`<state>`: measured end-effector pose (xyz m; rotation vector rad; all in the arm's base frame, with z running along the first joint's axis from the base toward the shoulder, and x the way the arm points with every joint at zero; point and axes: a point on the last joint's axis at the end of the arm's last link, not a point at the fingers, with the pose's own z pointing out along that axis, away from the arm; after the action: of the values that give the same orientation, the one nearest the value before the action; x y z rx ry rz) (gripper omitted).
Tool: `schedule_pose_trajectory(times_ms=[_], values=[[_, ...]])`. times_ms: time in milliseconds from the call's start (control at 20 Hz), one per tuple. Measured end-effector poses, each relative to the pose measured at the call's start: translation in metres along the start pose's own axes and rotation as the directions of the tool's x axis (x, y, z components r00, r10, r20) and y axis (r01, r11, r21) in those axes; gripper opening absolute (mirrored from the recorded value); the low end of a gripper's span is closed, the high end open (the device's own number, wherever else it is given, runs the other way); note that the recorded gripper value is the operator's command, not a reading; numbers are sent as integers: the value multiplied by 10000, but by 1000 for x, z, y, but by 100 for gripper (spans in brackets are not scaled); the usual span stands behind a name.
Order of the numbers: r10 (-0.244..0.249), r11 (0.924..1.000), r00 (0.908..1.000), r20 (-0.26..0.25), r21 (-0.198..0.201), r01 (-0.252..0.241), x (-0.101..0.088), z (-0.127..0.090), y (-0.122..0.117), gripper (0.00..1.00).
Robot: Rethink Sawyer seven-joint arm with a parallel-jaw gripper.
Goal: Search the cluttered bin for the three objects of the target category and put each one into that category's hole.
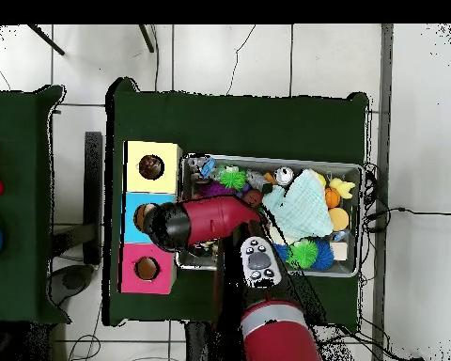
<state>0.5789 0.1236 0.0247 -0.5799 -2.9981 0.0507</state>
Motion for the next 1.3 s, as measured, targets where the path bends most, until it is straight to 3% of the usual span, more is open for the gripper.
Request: schedule_pose_trajectory(times_ms=[50,150,300,400,450,600,750,1050,1300], values=[[112,9997,9986,518,190,-122,0,-2,3,0],[256,9993,9955,918,242,-279,-2,-2,5,0],[824,9965,9832,1629,20,-838,-10,-2,10,0],[1205,9927,9704,2091,-150,-1200,-16,-1,14,0],[1701,9854,9546,2443,-446,-1642,-25,-1,14,0],[2267,9739,9353,2716,-738,-2146,-35,1,9,0],[2619,9651,9248,2760,-788,-2498,-42,8,1,0],[3099,9505,9193,2427,-576,-3052,-44,31,-21,0],[3201,9467,9175,2362,-439,-3190,-44,38,-32,0]])
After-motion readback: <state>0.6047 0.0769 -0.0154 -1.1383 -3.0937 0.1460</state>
